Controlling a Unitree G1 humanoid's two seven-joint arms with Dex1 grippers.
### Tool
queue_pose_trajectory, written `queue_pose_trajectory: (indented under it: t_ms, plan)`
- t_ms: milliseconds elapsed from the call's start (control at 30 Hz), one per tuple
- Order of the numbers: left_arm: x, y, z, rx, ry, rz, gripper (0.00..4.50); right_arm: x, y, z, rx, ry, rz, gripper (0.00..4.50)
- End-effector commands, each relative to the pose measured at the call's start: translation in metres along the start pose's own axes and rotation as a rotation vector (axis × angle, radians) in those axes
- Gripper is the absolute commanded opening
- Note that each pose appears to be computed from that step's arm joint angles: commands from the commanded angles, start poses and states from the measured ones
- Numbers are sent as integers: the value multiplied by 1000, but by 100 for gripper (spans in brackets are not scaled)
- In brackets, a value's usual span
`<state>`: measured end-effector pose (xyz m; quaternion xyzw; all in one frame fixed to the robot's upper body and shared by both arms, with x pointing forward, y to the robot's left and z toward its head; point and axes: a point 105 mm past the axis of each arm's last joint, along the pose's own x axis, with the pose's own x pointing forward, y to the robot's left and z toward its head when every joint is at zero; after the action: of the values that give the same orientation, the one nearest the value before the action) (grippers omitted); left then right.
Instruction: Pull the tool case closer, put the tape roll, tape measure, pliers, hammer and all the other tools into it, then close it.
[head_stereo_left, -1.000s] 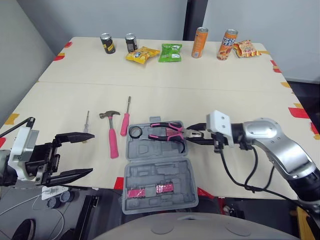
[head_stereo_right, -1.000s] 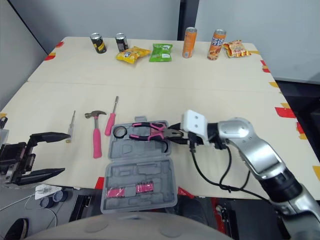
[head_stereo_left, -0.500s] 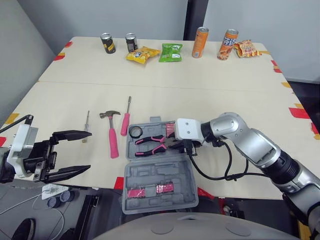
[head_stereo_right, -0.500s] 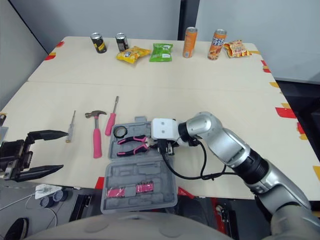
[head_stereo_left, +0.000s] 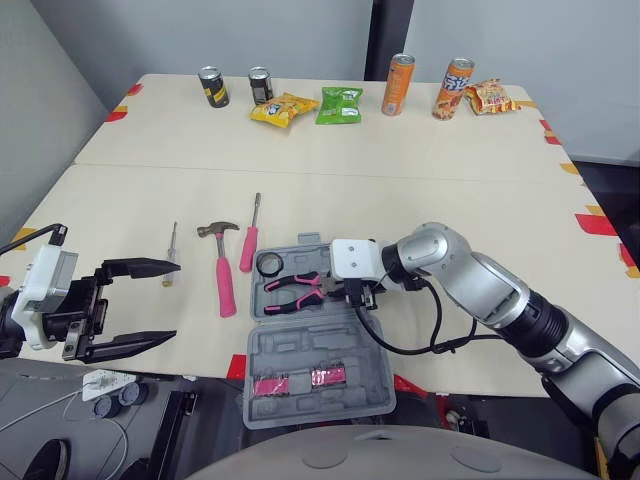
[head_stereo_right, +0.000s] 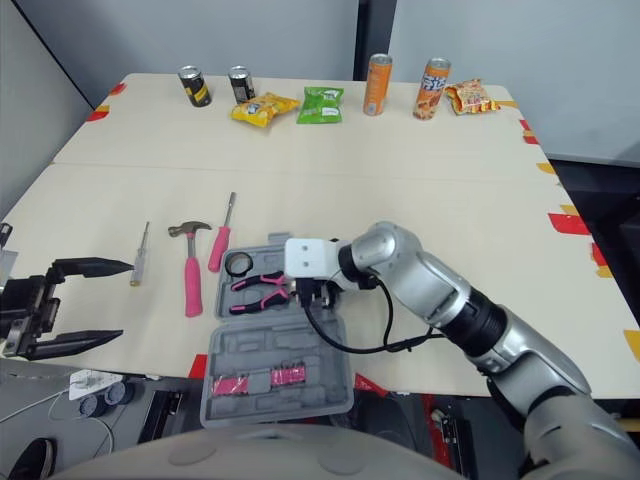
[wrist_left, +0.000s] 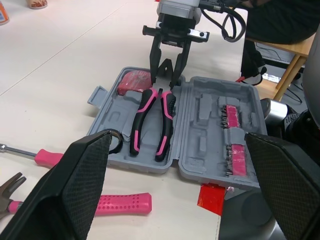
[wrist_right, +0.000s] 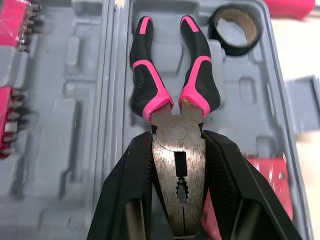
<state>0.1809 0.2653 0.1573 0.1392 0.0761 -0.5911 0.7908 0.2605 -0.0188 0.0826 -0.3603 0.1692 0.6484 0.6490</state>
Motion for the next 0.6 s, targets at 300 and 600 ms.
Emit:
queue_pose_trajectory:
  t_ms: [300,600]
  plan:
    - [-6,-5,3,19,29,-30,450,13,-2,10,-41,-6,13,101]
    - [-5,-4,3,18,30,-31,450,14,-3,9,-56,-15,14,203]
